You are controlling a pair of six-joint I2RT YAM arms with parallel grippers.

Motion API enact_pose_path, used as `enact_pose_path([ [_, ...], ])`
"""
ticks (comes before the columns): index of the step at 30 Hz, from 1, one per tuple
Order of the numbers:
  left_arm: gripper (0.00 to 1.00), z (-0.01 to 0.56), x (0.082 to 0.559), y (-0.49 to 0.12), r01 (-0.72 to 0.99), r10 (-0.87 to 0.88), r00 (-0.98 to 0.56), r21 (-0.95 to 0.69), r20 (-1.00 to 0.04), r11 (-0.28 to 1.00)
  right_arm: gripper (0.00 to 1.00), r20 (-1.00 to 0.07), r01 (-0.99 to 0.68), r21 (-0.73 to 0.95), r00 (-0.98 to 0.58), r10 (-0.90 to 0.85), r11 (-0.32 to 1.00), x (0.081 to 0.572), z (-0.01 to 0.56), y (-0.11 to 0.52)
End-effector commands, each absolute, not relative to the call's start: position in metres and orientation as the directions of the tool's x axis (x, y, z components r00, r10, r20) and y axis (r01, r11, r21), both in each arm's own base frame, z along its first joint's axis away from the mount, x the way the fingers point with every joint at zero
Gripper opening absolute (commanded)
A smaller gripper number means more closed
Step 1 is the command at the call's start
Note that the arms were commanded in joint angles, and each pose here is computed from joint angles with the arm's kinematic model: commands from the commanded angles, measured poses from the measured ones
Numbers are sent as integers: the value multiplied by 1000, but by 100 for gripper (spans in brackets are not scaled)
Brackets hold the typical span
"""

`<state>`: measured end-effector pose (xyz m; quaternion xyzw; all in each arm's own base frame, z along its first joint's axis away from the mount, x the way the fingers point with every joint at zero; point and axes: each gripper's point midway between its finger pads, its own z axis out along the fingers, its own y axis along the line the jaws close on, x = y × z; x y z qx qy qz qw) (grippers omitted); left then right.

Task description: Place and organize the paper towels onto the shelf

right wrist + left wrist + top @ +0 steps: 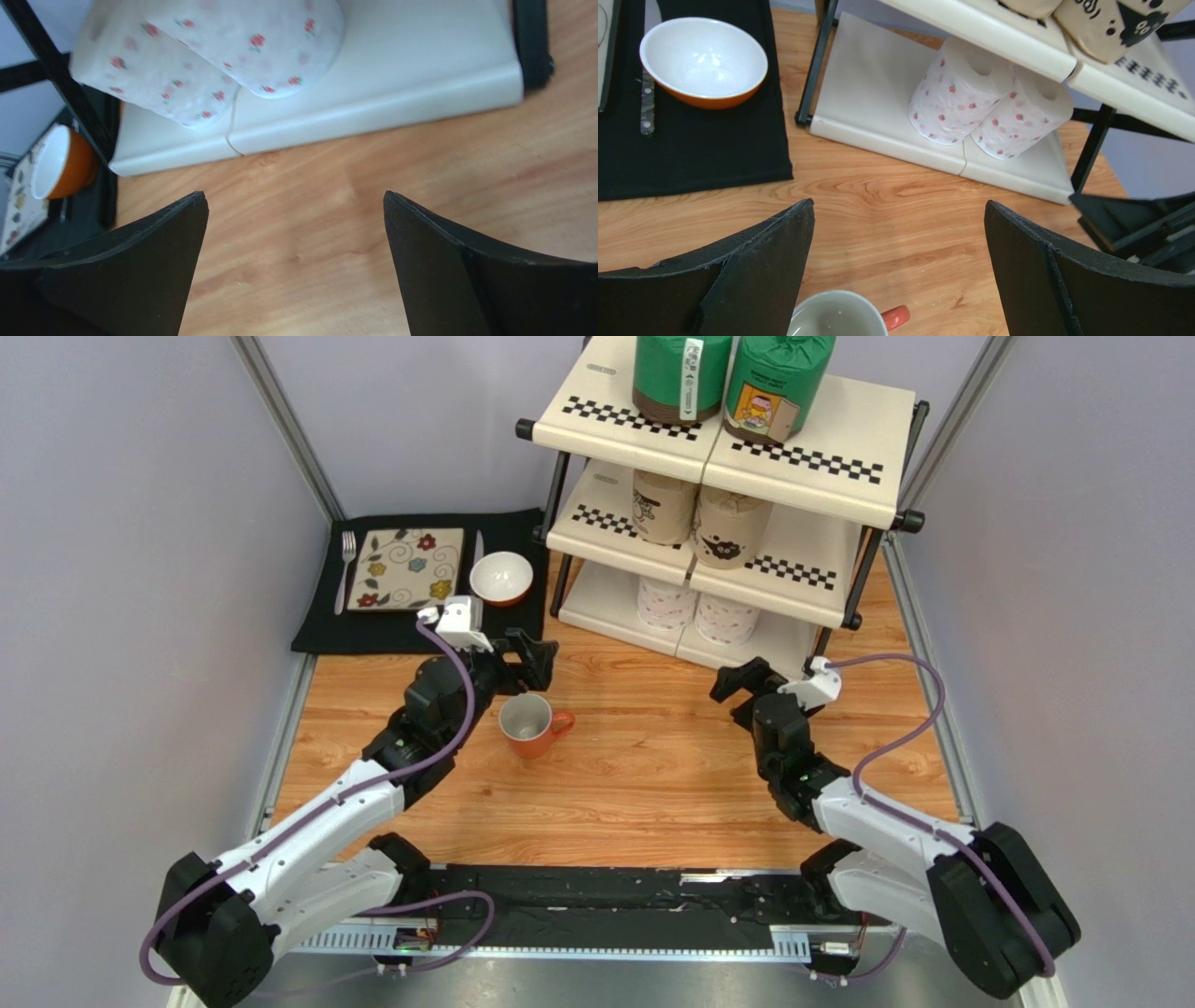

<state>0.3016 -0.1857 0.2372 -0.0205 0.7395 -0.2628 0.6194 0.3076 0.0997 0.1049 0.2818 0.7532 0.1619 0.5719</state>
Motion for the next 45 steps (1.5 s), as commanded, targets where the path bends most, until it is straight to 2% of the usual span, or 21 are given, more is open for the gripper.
enact_pose_path([
  [1, 99, 242, 307, -183, 294, -314, -223, -370, -923, 881, 100, -700, 160, 709, 46, 713, 687, 346, 169, 104],
  [7, 99, 240, 314, -177, 283, -313, -223, -369, -923, 885, 100, -651, 140, 758, 92, 754, 637, 372, 164, 103],
  [15, 99, 231, 320, -168, 269, -312, -238, -371, -920, 889, 99, -510, -32, 849, 210, 834, 527, 392, 162, 102],
  [17, 99, 230, 322, -166, 264, -314, -239, -373, -919, 890, 100, -476, -30, 870, 205, 855, 492, 397, 156, 103],
  [21, 99, 229, 324, -164, 264, -317, -241, -376, -917, 888, 99, -484, -39, 864, 209, 850, 502, 402, 159, 104],
  [26, 99, 228, 326, -163, 263, -325, -242, -384, -914, 885, 99, -548, -67, 812, 251, 798, 580, 399, 184, 100],
  [45, 99, 213, 330, -164, 256, -329, -276, -399, -903, 881, 99, -486, -52, 842, 360, 796, 538, 431, 199, 61],
])
